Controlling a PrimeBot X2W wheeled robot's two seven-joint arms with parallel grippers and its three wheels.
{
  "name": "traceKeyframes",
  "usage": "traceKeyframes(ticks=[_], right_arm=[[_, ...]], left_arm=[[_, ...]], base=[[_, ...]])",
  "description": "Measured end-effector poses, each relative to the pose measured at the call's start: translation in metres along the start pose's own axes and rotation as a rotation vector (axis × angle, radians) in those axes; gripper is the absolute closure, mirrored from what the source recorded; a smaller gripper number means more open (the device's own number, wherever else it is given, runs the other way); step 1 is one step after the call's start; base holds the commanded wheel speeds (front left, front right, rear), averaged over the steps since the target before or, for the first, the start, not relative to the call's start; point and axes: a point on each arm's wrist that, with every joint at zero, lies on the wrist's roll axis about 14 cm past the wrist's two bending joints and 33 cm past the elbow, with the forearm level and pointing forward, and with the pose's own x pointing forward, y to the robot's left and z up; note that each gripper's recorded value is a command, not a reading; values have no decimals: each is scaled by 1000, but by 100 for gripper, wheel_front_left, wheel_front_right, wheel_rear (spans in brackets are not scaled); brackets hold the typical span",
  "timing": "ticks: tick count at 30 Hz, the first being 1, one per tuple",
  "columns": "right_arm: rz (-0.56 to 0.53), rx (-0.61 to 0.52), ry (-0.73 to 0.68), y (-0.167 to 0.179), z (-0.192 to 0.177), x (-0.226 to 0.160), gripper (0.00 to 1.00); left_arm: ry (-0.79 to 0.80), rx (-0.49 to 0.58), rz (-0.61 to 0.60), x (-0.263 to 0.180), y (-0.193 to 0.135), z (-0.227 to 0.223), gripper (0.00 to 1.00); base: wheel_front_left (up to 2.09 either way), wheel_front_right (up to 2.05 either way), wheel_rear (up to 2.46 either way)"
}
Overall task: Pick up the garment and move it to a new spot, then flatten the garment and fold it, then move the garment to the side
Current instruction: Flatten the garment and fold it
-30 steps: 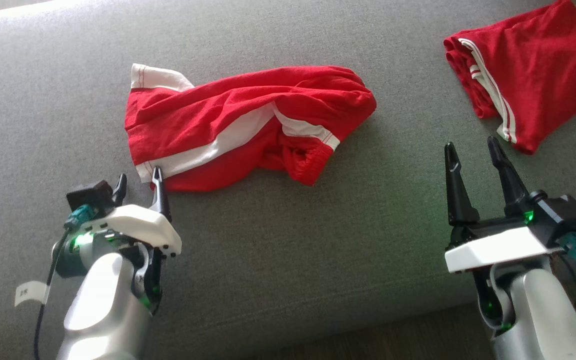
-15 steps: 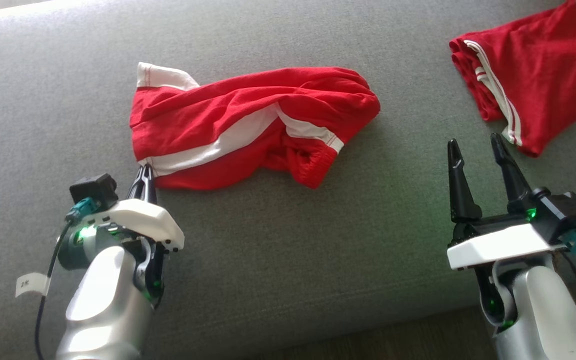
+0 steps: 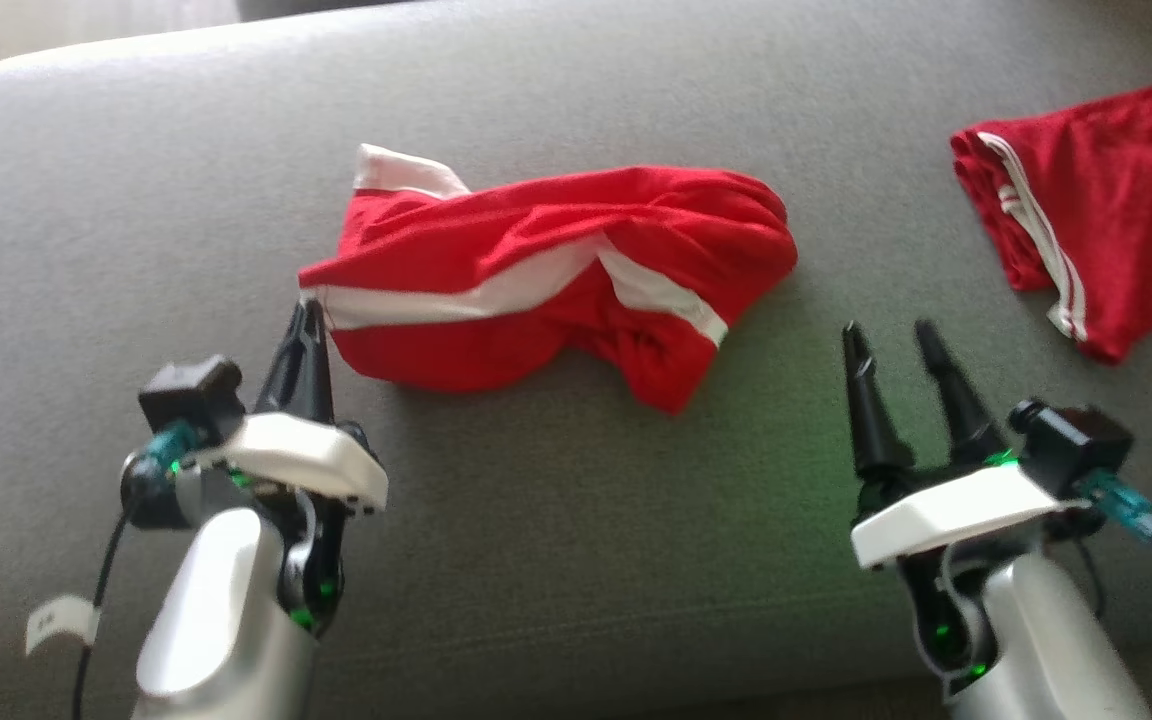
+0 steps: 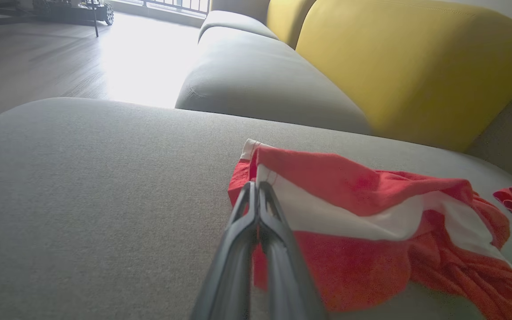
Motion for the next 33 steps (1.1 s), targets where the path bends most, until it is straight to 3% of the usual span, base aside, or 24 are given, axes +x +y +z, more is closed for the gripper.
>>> traceKeyframes(ticks=[5,8,18,28,30,33], right_arm=[[19,213,111,19,-30,4,0],[35,282,145,30,-37,17,0],[37,313,405,44,-100,26,0],[43,366,473,58,-118,30,0],[55,375,478,63,-118,33,100],[74,360,461,68,-117,37,100]], left_arm=[[-43,2,1,-19,0,11,100],[-69,5,-8,-23,-3,19,100],[-102,10,-5,-32,-6,29,100],[-80,3,11,-37,-3,21,100],[-77,2,13,-36,-2,20,100],[-73,2,17,-36,-1,18,100]], base=[[0,0,0],[0,0,0],[0,0,0],[0,0,0],[0,0,0],[0,0,0]])
